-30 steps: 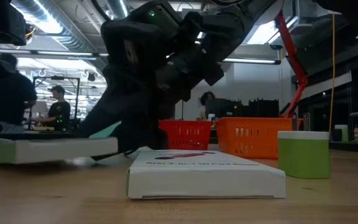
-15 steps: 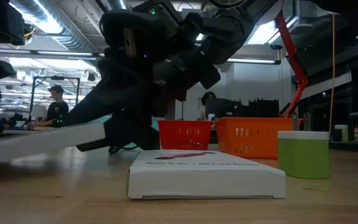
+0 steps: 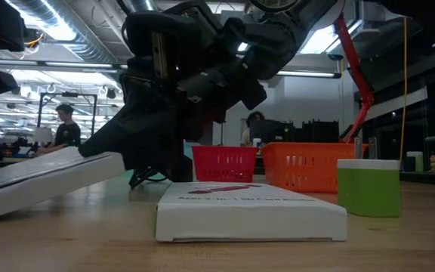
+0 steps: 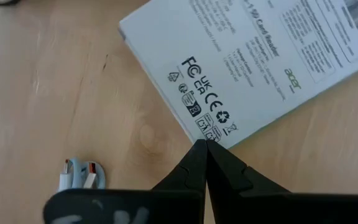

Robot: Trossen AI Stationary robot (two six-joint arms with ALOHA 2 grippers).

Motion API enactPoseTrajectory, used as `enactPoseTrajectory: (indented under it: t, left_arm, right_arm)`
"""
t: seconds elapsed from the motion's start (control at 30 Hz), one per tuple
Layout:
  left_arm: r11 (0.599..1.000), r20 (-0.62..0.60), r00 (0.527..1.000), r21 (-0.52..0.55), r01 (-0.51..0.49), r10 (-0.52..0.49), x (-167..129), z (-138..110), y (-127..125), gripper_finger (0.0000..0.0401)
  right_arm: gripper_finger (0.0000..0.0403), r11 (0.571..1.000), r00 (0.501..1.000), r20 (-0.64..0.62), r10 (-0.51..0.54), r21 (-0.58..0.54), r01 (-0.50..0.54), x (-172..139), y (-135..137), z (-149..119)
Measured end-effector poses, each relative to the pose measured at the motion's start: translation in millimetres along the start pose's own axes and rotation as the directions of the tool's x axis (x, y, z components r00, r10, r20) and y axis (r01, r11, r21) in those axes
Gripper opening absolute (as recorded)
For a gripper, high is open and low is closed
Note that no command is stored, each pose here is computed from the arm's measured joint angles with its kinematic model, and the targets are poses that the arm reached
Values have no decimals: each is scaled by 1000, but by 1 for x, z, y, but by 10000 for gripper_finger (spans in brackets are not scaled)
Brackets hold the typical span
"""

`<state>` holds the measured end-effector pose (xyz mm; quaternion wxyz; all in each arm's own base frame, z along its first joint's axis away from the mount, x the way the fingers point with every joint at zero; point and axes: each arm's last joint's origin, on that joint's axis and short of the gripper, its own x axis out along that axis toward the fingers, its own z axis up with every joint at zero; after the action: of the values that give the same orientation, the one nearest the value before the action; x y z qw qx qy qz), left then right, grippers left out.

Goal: Pick and place items into bin
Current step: Put the left white card reader box into the blue bin

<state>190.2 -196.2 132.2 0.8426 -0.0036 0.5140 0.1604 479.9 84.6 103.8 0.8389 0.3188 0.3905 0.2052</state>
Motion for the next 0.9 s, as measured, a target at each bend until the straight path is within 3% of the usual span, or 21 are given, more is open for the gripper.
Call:
enactPoseTrajectory:
  t: [0.27, 0.43, 0.67, 0.9]
  left_arm:
    - [993, 86, 994, 103, 54, -63, -29, 5, 0, 2]
    - [995, 161, 985, 91, 49, -64, -50, 7, 9, 2]
    - [993, 168, 983, 110, 53, -71, -64, 3, 17, 2]
    - [988, 227, 966, 122, 98, -123, -83, -5, 18, 2]
  right_arm:
    - [23, 999, 1000, -13, 15, -35, -15, -1, -1, 1]
    - [14, 997, 1000, -15, 25, -78, -26, 0, 0, 0]
    - [12, 990, 1000, -11, 20, -137, -21, -3, 3, 2]
    - [12, 974, 1000, 5, -19, -224, 19, -20, 20, 11]
